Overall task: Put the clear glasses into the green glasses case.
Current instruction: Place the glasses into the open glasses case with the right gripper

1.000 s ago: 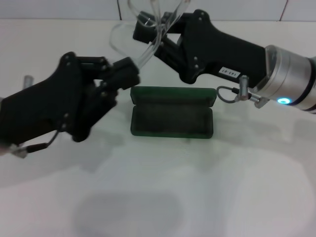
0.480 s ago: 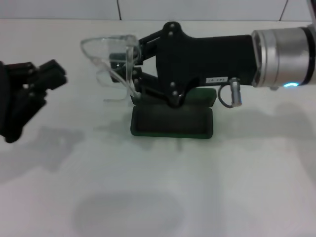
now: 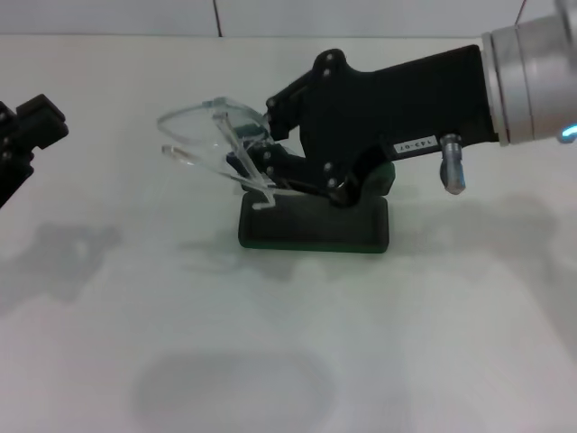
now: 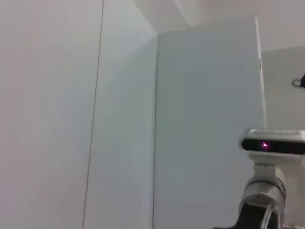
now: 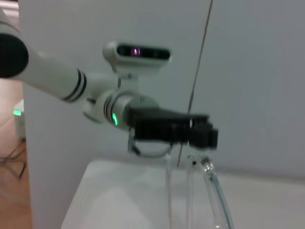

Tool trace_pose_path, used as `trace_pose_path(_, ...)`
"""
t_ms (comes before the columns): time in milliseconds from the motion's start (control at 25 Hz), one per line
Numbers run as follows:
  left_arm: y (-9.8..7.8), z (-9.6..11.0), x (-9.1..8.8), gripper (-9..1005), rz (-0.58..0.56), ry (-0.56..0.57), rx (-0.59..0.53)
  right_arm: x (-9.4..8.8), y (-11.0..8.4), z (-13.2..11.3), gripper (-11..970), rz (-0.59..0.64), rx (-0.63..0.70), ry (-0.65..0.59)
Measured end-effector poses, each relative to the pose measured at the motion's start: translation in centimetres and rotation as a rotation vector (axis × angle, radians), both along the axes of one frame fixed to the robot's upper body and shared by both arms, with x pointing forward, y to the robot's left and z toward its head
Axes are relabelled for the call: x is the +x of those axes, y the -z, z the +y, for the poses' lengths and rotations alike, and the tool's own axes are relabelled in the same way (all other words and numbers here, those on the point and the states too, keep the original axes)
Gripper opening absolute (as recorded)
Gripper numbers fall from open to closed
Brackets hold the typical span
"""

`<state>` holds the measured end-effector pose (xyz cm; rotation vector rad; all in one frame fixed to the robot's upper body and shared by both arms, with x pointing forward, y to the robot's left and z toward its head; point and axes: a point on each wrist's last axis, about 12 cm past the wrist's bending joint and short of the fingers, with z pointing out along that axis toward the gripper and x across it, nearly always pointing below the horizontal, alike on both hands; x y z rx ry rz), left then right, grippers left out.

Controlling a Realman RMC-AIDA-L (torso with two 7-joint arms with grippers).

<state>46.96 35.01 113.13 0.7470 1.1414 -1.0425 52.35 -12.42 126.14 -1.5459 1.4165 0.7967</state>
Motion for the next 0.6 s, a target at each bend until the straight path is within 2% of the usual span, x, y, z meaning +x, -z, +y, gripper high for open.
trace_pose_path(40,-0.1,0.1,0.1,70,-0.001,-0.002,0.007,0.0,0.0,0.0,115,0.0,0.0,0.0)
trace_pose_path(320,-0.7,0.5,0.6,70,0.001,-0.012,0.033,1.5,-1.0,2.6,115,0.131,-0.347,0.117)
trace_pose_path(600,-0.6,0.4,0.8,70,0.004,-0.026,0.036,2.7,0.9,6.1,114,0.136,-0.642,0.152)
